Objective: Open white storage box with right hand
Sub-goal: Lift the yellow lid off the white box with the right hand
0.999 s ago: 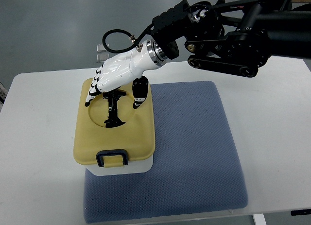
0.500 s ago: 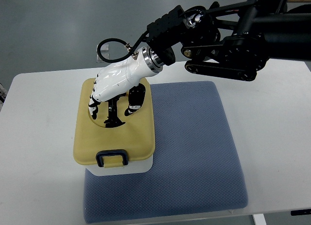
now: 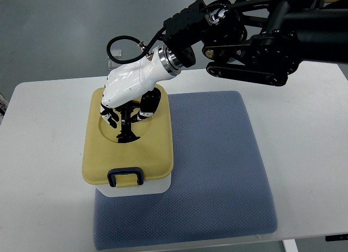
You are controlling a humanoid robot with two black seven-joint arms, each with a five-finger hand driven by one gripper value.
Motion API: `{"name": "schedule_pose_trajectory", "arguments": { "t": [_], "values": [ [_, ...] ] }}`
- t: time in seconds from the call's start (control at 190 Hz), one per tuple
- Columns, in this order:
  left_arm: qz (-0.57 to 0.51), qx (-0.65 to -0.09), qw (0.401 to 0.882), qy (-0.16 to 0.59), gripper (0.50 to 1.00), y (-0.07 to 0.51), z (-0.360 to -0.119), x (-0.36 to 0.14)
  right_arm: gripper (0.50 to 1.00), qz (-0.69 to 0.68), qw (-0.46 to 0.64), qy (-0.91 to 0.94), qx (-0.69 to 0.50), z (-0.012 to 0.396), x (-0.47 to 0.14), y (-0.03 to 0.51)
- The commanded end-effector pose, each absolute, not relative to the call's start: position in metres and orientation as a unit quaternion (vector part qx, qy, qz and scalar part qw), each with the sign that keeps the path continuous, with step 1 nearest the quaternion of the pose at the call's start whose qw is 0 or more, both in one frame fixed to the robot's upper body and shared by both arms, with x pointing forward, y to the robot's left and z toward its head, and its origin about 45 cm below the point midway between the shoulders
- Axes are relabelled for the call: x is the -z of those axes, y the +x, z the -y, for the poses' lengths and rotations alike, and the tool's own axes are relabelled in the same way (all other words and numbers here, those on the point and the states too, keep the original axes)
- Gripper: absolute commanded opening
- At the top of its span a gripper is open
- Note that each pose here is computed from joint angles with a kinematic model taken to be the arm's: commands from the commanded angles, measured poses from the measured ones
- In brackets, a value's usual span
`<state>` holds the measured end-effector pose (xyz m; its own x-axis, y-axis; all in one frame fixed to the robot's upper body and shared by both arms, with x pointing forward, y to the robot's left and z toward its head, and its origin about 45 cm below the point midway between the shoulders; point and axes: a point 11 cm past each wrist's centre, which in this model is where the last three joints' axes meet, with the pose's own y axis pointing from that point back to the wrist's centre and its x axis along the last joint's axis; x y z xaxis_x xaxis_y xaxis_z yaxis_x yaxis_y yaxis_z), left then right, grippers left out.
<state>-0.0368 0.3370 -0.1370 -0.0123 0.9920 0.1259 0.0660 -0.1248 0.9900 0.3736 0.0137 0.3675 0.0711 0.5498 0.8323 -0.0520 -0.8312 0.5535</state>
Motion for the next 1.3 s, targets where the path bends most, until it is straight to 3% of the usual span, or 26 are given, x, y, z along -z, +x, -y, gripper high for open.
{"name": "schedule_pose_trajectory", "arguments": {
  "t": [0.0,0.147,0.268,0.921,1.294],
  "values": [
    [-0.488,-0.518,0.447,0.542,1.000,-0.037,-0.337,0.137,0.615,-0.178,0.229,0.698,-0.655,-0.013,-0.365,0.374],
    [-0.488,-0.518,0.447,0.542,1.000,-0.036,-0.337,0.137,0.611,-0.176,0.227,0.699,-0.655,-0.014,-0.363,0.373],
    [-0.488,-0.518,0.447,0.542,1.000,-0.036,-0.337,0.137,0.500,-0.171,0.229,0.699,-0.656,-0.013,-0.364,0.376],
    [-0.488,-0.518,0.447,0.542,1.000,-0.036,-0.337,0.137,0.500,-0.129,0.190,0.718,-0.657,-0.020,-0.400,0.378],
    [-0.488,-0.518,0.447,0.542,1.000,-0.036,-0.337,0.137,0.500,-0.027,0.203,0.729,-0.653,0.046,-0.433,0.416]
  ]
}}
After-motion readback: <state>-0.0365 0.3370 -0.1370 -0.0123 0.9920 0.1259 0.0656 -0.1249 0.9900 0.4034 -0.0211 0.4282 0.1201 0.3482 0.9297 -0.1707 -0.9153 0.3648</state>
